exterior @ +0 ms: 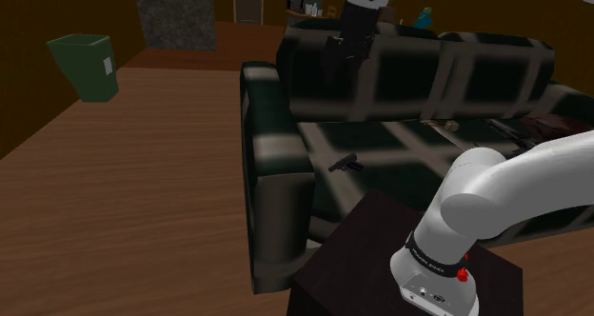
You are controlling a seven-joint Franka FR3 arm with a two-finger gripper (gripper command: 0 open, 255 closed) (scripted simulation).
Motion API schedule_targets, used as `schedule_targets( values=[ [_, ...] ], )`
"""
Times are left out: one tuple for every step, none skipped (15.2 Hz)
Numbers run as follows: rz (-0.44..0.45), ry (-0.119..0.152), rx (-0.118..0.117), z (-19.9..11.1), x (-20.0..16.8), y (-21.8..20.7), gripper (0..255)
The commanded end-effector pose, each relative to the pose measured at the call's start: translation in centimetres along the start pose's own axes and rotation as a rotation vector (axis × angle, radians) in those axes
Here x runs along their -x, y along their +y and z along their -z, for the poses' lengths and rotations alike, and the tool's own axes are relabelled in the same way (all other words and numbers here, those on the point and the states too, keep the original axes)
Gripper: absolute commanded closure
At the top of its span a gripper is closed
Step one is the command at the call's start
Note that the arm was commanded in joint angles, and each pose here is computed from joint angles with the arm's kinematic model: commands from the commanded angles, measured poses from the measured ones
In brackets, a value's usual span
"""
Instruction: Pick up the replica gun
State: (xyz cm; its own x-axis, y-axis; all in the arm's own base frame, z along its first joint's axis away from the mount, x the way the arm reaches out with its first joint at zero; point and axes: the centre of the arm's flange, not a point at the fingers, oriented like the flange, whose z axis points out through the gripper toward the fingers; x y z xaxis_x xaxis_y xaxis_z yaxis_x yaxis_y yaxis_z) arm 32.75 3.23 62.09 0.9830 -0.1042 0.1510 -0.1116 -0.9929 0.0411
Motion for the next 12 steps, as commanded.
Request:
schedule_targets(
  values=[
    [0.0,0.0,0.0,0.0,0.0,0.0,0],
    [0.026,-0.002,-0.005,-1.1,0.2,0.8,0],
    [0.051,-0.003,-0.011,-2.1,0.4,1.6,0],
    [0.077,-0.005,-0.016,-3.2,0.6,2.5,0],
    [0.103,-0.007,-0.022,-4.3,0.7,3.3,0],
    [0.129,-0.008,-0.027,-5.4,0.9,4.1,0],
    [0.154,-0.01,-0.033,-6.5,1.0,4.9,0],
    [0.18,-0.012,-0.038,-7.6,1.1,5.7,0],
    [0.206,-0.013,-0.043,-8.7,1.2,6.5,0],
    [0.232,-0.015,-0.049,-9.8,1.2,7.3,0],
    [0.257,-0.017,-0.054,-10.9,1.3,8.1,0],
    [0.283,-0.018,-0.06,-12.0,1.3,8.9,0]
  ],
)
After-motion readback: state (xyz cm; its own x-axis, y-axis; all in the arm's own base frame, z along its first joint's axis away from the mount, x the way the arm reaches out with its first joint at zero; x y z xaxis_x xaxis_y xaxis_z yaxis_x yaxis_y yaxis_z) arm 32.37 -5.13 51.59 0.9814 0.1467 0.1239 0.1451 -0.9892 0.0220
